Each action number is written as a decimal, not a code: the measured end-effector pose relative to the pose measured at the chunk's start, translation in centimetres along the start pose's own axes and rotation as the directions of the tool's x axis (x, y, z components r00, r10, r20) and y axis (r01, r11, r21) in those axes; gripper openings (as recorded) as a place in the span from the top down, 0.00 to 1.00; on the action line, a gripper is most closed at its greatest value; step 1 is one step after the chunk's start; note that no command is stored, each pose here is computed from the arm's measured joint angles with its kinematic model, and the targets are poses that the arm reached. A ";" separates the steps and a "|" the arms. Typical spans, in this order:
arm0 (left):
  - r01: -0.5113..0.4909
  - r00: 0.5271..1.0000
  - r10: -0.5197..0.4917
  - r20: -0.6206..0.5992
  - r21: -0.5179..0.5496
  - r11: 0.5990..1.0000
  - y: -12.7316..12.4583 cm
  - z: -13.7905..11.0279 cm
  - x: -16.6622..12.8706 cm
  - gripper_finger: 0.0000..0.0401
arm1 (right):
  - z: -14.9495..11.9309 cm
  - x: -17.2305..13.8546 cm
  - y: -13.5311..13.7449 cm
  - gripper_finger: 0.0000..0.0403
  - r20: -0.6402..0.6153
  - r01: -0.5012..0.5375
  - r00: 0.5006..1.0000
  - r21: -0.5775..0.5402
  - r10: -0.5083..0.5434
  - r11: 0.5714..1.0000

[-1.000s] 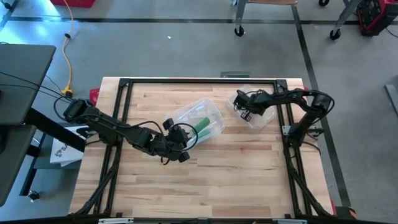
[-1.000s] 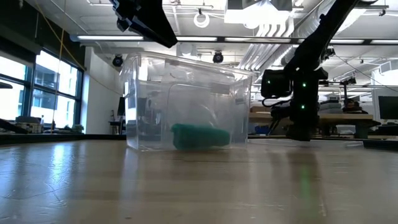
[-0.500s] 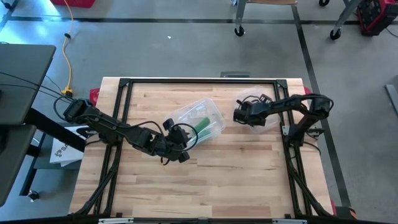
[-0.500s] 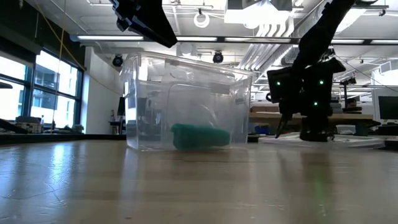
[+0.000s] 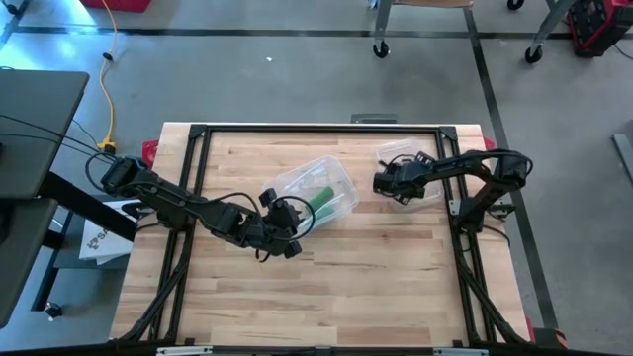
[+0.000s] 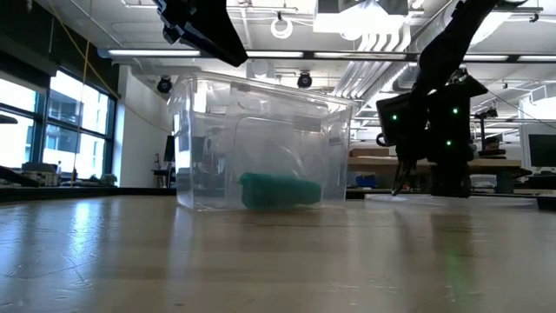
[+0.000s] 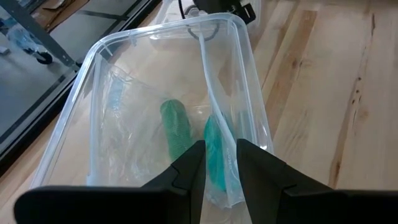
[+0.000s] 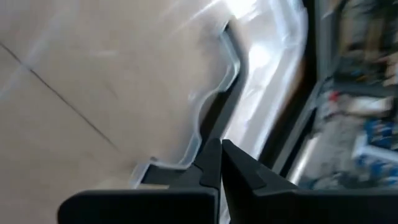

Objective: Roll bandage
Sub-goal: Close the transparent bin

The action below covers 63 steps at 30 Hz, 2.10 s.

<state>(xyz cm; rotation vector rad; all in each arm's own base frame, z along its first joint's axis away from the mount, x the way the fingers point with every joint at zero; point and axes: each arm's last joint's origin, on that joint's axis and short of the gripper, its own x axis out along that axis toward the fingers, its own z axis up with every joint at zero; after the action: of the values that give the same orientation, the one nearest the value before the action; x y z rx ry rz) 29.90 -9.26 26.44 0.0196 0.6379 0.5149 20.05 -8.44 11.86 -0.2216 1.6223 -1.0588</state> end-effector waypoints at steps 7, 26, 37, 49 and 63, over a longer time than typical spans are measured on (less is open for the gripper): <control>0.001 1.000 -0.001 0.001 -0.001 1.000 0.0 0.0 0.0 0.79 | 0.7 0.5 -1.9 0.98 -0.012 -0.316 0.948 0.061 0.318 0.947; 0.177 0.968 -0.180 0.174 0.034 0.984 -4.0 0.4 -2.6 0.79 | -6.4 -13.3 10.1 1.00 0.054 -0.836 0.536 0.173 0.843 0.520; 0.359 0.886 -0.348 0.306 0.023 0.933 -10.7 -2.0 -3.5 0.79 | -12.4 -21.1 15.3 1.00 0.505 -0.983 0.123 -0.059 0.854 0.177; 0.570 0.819 -0.555 0.150 -0.098 0.816 -16.2 -3.2 -0.3 0.79 | -18.1 -26.7 11.7 1.00 0.518 -0.912 0.344 -0.013 0.783 0.409; 0.386 0.836 -0.483 -0.261 -0.346 0.855 -16.8 -9.3 7.7 0.79 | -21.0 -15.9 15.8 0.86 0.369 -0.935 0.301 0.297 0.879 0.195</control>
<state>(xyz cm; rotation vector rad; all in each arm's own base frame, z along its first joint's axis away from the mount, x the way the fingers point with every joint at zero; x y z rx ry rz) 37.38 -21.66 11.67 -0.4889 0.8736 0.1512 13.57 21.55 10.63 0.9572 0.9726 -0.3791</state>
